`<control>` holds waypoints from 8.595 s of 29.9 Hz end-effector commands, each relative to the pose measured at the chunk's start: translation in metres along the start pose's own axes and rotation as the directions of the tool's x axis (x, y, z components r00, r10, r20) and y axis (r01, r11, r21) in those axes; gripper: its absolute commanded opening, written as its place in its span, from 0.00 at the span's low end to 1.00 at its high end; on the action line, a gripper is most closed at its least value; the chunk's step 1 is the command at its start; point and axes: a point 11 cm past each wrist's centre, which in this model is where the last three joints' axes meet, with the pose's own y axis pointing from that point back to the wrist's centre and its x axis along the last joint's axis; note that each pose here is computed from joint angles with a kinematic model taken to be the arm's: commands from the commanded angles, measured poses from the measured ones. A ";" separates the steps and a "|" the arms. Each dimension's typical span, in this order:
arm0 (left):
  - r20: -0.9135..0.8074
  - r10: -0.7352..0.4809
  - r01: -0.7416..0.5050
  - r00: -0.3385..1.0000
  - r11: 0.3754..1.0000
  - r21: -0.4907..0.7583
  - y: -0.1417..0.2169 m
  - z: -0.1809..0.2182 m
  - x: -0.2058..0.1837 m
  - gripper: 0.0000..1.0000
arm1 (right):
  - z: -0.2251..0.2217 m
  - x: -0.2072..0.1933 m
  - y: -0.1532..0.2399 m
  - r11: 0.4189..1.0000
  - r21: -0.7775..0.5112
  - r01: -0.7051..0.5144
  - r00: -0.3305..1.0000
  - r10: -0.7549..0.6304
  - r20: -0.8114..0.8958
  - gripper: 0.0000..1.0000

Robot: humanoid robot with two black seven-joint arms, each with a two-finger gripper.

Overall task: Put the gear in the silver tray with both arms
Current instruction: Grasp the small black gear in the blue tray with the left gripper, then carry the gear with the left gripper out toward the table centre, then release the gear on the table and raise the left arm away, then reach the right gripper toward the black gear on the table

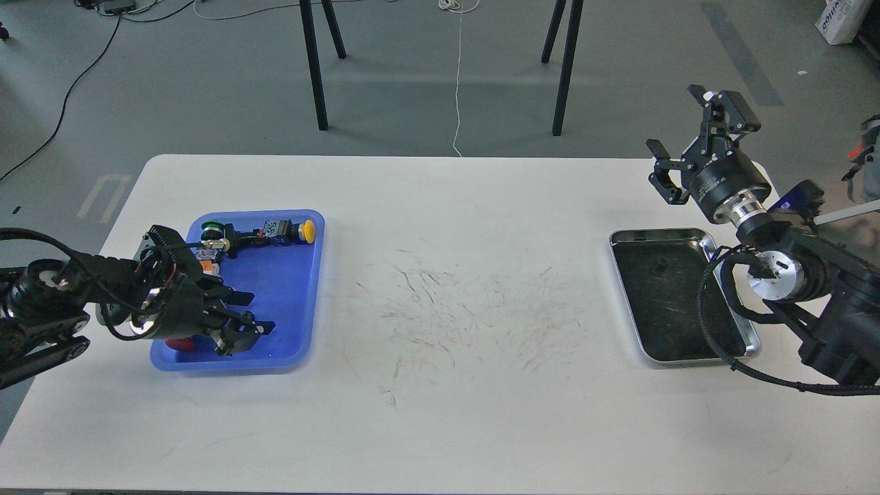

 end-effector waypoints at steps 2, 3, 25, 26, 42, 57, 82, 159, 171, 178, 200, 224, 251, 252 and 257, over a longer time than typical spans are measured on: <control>-0.003 -0.015 0.015 1.000 1.000 -0.002 -0.003 0.001 -0.007 0.62 | 0.000 -0.002 -0.001 1.000 0.001 0.004 1.000 -0.004 0.002 0.98; -0.002 -0.017 0.017 1.000 1.000 -0.001 -0.003 0.001 -0.008 0.62 | 0.000 -0.001 -0.001 1.000 0.001 0.002 1.000 -0.002 0.002 0.98; 0.047 -0.034 0.033 0.998 0.999 0.017 -0.003 -0.004 -0.011 0.32 | 0.000 -0.003 -0.001 1.000 0.002 0.004 1.000 -0.004 0.005 0.98; 0.049 -0.034 0.033 0.998 0.999 0.017 -0.003 -0.004 -0.011 0.30 | 0.001 -0.002 -0.001 1.000 0.001 0.004 1.000 -0.004 0.004 0.98; 0.079 -0.038 0.036 0.996 0.999 0.022 -0.002 -0.006 -0.007 0.23 | 0.001 -0.002 -0.001 1.000 0.001 0.002 1.000 -0.002 0.003 0.98; 0.034 0.066 -0.067 0.997 0.997 0.038 0.006 -0.015 0.034 0.23 | 0.002 0.000 0.000 1.000 -0.003 -0.002 1.000 0.002 0.003 0.98; -0.248 0.217 -0.265 0.944 0.947 -0.184 -0.045 0.056 0.133 0.24 | 0.007 0.003 0.005 1.000 -0.014 -0.011 1.000 0.011 0.002 0.98; -0.262 0.225 -0.287 0.939 0.930 -0.229 -0.153 0.135 0.189 0.26 | 0.010 0.005 0.006 1.000 -0.026 -0.010 1.000 0.010 -0.010 0.98; -0.284 0.210 -0.281 0.935 0.930 -0.236 -0.160 0.140 0.173 0.27 | 0.011 0.002 0.005 1.000 -0.027 -0.006 1.000 0.005 -0.007 0.98; -0.293 0.209 -0.284 0.933 0.927 -0.245 -0.161 0.144 0.172 0.27 | 0.011 0.002 0.005 1.000 -0.028 -0.005 1.000 0.005 -0.008 0.98; -0.293 0.195 -0.286 0.936 0.906 -0.312 -0.161 0.167 0.175 0.28 | 0.011 0.006 0.006 1.000 -0.028 -0.013 1.000 0.012 -0.011 0.98; -0.497 0.330 -0.503 0.802 0.822 -0.266 -0.120 0.146 0.269 0.70 | 0.020 0.011 0.012 0.998 -0.065 -0.015 0.998 0.012 -0.054 0.98; -0.929 0.368 -0.854 0.044 0.497 0.156 -0.051 0.054 0.335 1.00 | 0.056 -0.051 0.012 0.871 -0.374 0.318 0.672 -0.485 -0.560 0.98; -0.931 0.364 -0.852 0.027 0.495 0.168 -0.051 0.051 0.333 1.00 | 0.056 -0.052 0.011 0.870 -0.374 0.320 0.669 -0.487 -0.561 0.98; -0.937 0.342 -0.842 -0.067 0.485 0.237 -0.051 0.036 0.321 1.00 | 0.062 -0.061 0.009 0.865 -0.373 0.337 0.666 -0.499 -0.555 0.98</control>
